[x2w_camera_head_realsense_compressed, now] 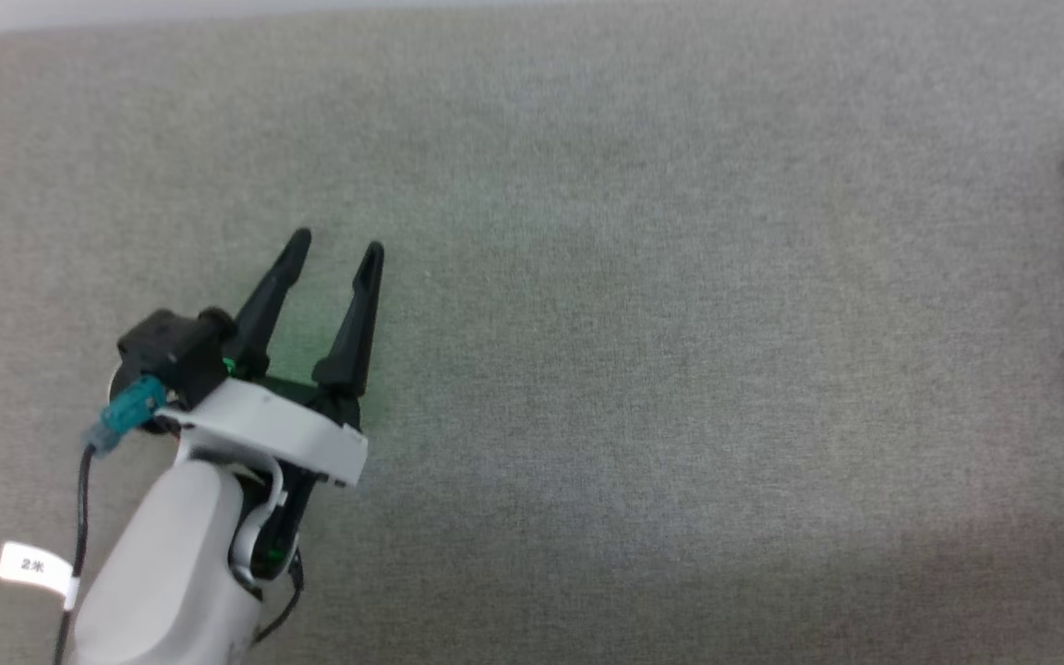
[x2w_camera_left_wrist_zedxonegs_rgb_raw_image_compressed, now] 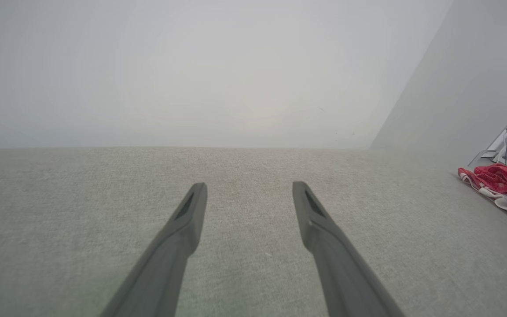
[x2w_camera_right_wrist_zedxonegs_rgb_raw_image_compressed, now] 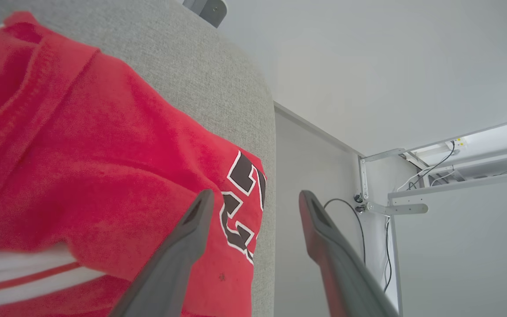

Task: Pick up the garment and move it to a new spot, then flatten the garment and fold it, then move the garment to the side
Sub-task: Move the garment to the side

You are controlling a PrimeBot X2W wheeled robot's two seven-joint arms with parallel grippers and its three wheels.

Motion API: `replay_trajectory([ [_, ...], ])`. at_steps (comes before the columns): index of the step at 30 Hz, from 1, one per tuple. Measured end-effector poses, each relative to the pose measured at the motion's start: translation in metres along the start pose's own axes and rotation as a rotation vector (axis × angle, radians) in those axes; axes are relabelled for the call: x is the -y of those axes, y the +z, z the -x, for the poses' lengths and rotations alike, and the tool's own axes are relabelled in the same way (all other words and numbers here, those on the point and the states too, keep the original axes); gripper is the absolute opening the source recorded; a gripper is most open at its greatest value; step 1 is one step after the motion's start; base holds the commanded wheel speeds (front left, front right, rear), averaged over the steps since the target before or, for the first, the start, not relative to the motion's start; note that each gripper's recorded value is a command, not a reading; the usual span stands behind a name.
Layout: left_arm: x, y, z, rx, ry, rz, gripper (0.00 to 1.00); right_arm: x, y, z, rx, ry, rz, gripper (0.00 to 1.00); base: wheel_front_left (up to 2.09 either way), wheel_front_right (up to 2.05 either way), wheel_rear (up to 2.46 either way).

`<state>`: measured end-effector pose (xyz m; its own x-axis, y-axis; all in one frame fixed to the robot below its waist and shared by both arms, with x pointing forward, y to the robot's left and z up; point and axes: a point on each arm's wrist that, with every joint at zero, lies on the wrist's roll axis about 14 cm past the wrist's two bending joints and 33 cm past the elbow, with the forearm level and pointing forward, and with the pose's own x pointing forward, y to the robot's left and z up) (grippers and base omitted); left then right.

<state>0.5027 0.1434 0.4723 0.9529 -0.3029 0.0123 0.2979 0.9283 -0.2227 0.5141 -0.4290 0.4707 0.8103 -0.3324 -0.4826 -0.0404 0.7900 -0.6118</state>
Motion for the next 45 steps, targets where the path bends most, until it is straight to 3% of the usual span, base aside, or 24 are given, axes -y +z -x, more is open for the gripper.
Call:
replay_trajectory([
  [11, -0.019, 0.023, 0.056, 0.025, 0.107, -0.028, 1.00, -0.017, 0.047, 0.034, 0.216, 0.028, -0.150, 1.00, 0.00, 0.00, 0.00],
  [34, -0.075, 0.083, 0.210, 0.205, 0.420, -0.086, 1.00, -0.134, 0.129, 0.134, 0.644, 0.280, -0.327, 1.00, 0.00, 0.00, 0.00],
  [45, -0.084, 0.084, 0.244, 0.227, 0.486, -0.092, 1.00, -0.161, 0.124, 0.172, 0.740, 0.324, -0.438, 1.00, 0.00, 0.00, 0.00],
])
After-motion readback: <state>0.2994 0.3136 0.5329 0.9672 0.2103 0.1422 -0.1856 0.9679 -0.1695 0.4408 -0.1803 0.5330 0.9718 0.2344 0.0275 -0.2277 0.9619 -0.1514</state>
